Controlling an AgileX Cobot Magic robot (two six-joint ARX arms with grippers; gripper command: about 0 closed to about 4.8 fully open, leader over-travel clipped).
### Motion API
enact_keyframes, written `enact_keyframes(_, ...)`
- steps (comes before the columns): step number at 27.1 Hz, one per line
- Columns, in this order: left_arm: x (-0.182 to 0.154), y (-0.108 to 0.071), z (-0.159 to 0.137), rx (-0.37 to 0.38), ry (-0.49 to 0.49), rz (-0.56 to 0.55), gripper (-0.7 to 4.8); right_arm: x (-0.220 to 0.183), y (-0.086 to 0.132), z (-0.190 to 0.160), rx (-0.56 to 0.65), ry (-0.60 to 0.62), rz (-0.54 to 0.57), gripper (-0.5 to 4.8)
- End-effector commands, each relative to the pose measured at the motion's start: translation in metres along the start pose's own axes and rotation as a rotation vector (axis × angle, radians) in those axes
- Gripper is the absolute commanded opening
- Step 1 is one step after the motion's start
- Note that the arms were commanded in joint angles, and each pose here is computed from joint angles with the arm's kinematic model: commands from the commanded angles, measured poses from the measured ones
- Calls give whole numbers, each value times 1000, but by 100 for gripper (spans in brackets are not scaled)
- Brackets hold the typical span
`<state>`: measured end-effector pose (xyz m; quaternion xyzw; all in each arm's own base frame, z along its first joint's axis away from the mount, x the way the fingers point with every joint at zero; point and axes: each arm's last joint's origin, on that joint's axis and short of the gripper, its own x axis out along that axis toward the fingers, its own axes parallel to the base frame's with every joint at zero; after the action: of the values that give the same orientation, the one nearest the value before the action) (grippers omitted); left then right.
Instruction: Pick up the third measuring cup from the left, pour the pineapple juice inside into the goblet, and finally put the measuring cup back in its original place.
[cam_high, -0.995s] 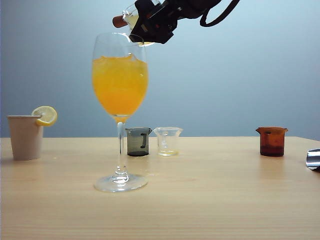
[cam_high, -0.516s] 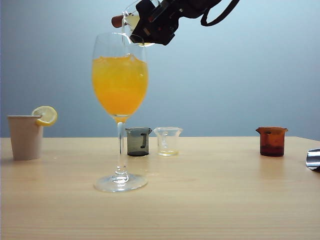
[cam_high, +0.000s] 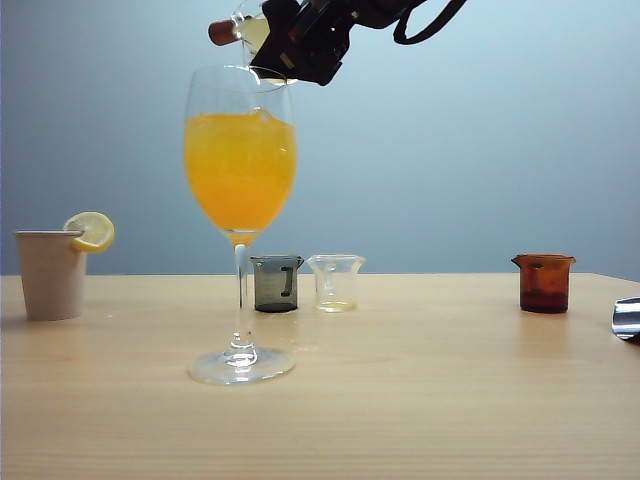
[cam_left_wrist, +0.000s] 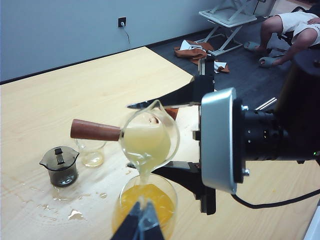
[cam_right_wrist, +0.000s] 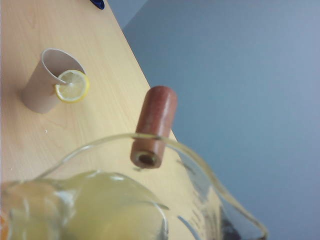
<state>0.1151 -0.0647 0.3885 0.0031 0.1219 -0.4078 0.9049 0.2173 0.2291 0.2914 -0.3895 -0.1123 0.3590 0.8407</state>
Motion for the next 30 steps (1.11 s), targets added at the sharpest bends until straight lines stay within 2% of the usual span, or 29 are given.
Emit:
enact_keyframes(1,-1,0,1,4,-1,-5,-5,-1,-6,6,-21,-36,-35,112)
enact_keyframes(14,-1,0,0,0,7,-5,-5,-1,-6,6,-119,-37,-44,112)
enact_keyframes(30,-1,0,0,1,7,-5,-5,-1,-7,7,-180,-40,-52,112)
